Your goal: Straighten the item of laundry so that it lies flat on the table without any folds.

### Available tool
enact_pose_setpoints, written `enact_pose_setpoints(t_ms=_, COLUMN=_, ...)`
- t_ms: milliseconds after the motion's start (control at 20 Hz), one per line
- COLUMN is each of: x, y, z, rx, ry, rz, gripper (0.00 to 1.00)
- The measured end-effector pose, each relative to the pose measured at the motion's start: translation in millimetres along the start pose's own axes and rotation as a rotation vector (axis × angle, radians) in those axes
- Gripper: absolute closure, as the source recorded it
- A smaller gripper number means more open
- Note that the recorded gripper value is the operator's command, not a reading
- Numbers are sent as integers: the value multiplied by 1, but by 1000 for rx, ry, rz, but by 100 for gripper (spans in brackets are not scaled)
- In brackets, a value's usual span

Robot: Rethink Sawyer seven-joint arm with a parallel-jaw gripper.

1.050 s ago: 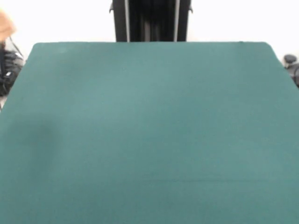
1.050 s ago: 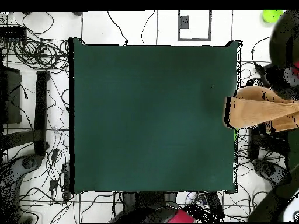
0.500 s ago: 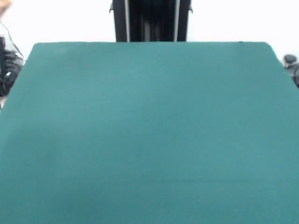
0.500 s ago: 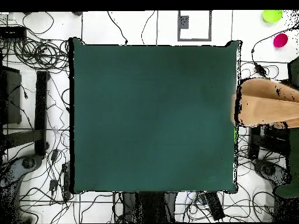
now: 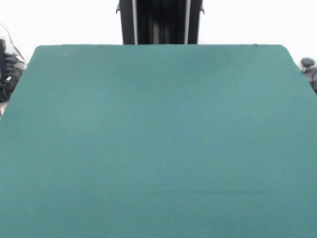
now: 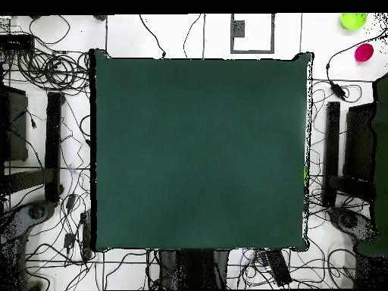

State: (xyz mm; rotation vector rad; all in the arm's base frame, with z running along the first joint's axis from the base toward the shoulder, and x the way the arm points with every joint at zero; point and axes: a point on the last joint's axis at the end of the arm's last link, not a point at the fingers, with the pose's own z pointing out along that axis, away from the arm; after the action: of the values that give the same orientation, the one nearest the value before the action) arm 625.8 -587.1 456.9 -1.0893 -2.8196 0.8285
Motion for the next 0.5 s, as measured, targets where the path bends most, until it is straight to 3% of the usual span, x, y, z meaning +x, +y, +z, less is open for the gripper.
enact_pose_setpoints(t_ms=150, x=-10, y=-30, z=41, rx=-40, ry=-6, rz=-160, gripper=100)
enact_pose_setpoints(t_ms=250, x=-13, y=-38, z=65, rx=-84, ry=-15, rz=-256, gripper=100)
enact_pose_setpoints(t_ms=400, x=-16, y=-34, z=108, rx=-186, ry=-44, rz=-424, gripper=100)
enact_pose_setpoints(t_ms=500, x=-17, y=-23, z=128, rx=-235, ry=-57, rz=-493, gripper=100)
